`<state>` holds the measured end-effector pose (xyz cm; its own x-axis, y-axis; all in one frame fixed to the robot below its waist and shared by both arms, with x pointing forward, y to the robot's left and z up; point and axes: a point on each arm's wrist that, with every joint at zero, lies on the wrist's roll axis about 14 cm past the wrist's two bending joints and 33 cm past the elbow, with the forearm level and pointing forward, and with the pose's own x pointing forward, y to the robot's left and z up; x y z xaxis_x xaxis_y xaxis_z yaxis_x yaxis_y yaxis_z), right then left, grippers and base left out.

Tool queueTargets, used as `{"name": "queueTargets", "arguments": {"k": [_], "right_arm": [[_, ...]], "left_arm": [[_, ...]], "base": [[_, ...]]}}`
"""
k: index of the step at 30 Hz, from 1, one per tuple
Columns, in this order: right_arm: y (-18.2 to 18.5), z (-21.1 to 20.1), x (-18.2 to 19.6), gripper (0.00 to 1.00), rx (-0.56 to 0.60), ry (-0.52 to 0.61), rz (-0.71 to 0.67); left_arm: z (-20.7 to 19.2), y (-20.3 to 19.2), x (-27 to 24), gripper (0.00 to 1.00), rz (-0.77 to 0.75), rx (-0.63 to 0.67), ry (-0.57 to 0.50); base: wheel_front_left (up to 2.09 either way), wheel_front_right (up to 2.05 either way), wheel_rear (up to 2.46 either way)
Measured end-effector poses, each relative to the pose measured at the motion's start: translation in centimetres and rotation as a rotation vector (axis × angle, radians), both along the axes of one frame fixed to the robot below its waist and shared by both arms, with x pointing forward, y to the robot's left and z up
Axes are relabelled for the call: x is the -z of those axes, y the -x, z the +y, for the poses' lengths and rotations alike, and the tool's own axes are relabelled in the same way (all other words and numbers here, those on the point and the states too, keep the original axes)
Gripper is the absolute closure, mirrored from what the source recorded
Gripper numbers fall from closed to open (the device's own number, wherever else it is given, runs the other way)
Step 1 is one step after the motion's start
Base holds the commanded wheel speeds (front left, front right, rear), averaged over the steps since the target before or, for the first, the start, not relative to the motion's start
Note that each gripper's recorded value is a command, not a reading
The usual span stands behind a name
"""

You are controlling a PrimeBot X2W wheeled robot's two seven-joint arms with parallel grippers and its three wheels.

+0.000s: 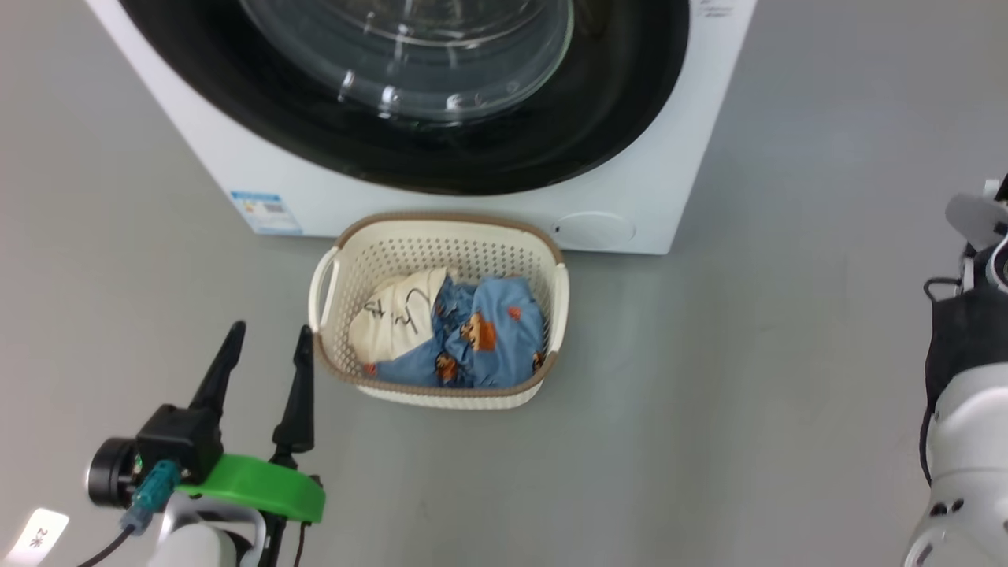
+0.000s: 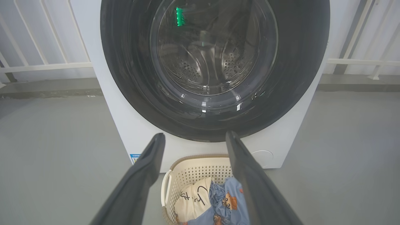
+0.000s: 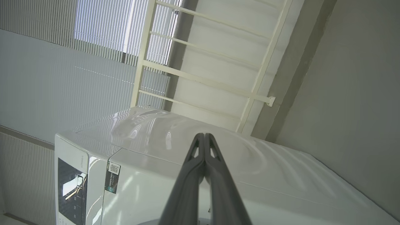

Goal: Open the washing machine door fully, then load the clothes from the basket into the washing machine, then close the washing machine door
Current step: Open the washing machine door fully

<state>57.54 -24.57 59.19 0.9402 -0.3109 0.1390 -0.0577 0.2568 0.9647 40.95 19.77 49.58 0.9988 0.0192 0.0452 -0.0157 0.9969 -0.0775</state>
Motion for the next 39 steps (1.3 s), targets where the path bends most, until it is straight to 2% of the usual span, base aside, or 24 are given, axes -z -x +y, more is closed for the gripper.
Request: {"name": "queueTargets", "arguments": {"k": [5,13,26,39], "right_arm": [[-3.0,2.3,2.5,1.00,-0.088,-0.083,0.072],[-7.5,8.6,2.0,1.00,-0.350,-0.119,0.094],[-10.1,15.0,1.8,1.00,-0.618,-0.154,0.134],[-11.9,17.3,2.6,1.00,-0.686,-0.111,0.171]], "left_arm": [[0.1,-0.4,0.6,0.00,0.016,-0.006,-0.004],[0.3,-0.8,2.0,0.00,0.054,-0.010,-0.011],[0.2,-1.2,3.0,0.00,0.081,-0.022,0.018],[0.7,-1.1,3.9,0.00,0.107,-0.051,0.031]], "base": [[0.00,0.00,0.00],[0.00,0.00,0.00],[0.00,0.00,0.00],[0.00,0.00,0.00]]}}
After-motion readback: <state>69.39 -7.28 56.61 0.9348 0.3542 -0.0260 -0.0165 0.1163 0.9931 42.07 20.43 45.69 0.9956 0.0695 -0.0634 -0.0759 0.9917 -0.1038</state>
